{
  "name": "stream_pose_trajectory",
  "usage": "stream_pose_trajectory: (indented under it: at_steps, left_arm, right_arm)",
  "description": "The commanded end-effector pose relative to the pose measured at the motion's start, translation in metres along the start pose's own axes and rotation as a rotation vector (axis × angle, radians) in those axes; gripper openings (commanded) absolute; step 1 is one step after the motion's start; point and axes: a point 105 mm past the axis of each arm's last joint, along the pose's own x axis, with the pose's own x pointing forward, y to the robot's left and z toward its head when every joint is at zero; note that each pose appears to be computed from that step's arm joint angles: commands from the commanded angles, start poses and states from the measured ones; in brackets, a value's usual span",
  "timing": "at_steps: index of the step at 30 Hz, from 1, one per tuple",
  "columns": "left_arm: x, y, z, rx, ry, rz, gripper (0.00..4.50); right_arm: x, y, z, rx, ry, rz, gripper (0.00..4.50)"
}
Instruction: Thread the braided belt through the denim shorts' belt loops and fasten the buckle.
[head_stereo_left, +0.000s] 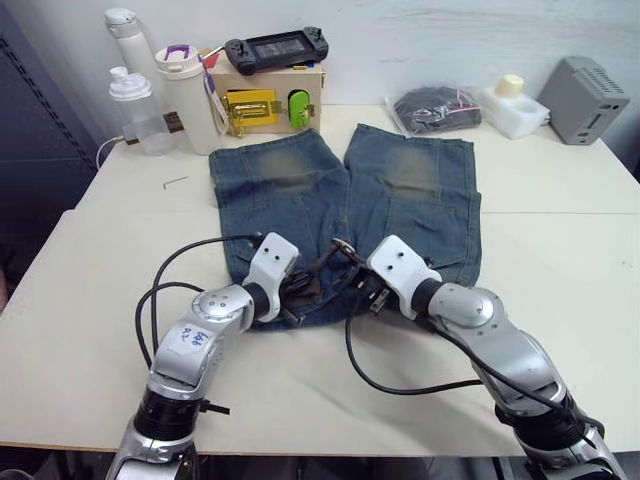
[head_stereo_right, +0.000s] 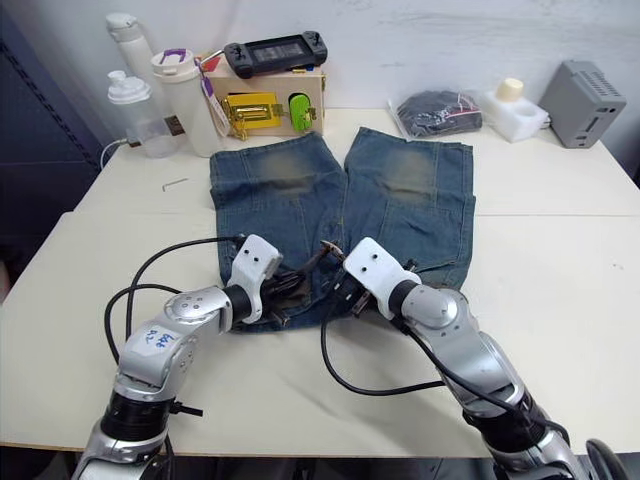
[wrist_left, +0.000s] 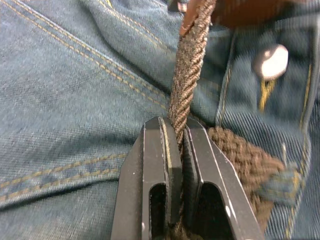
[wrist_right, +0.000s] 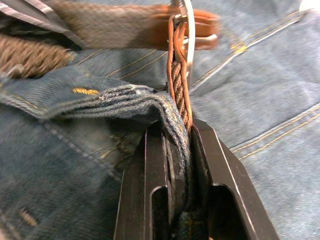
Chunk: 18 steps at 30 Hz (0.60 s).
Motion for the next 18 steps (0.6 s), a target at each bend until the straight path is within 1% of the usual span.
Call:
stream_pose_trajectory:
  at_steps: [1,4,8,12,14,15,16,17,18]
  left_arm:
    - [0.015,-0.020,-0.006,0.016,0.021,-0.087,0.00]
    - [0.019,-0.021,-0.001,0.016,-0.006,-0.093,0.00]
    - [0.022,-0.024,0.010,0.022,-0.059,-0.118,0.00]
    - [0.024,-0.027,0.011,0.038,-0.063,-0.134,0.00]
    - [0.024,-0.028,0.009,0.041,-0.058,-0.137,0.00]
    - [0.024,-0.029,0.007,0.046,-0.054,-0.138,0.00]
    - [0.024,-0.029,0.006,0.048,-0.052,-0.138,0.00]
    - [0.024,-0.029,0.005,0.049,-0.051,-0.138,0.00]
    - [0.024,-0.029,0.005,0.049,-0.051,-0.140,0.00]
  right_arm:
    - [-0.004,0.027,0.011,-0.059,-0.049,0.137,0.03]
    - [-0.006,0.034,0.004,-0.099,-0.022,0.185,0.03]
    - [-0.008,0.035,-0.004,-0.133,0.004,0.204,0.03]
    - [-0.009,0.028,0.002,-0.123,-0.027,0.176,0.03]
    - [-0.018,0.020,0.014,-0.075,-0.097,0.193,1.02]
    - [-0.022,0.013,0.020,-0.050,-0.129,0.188,1.33]
    - [-0.028,0.006,0.026,-0.023,-0.157,0.190,1.80]
    - [-0.032,-0.001,0.030,-0.006,-0.175,0.192,2.43]
    - [-0.038,-0.009,0.035,0.005,-0.198,0.194,2.82]
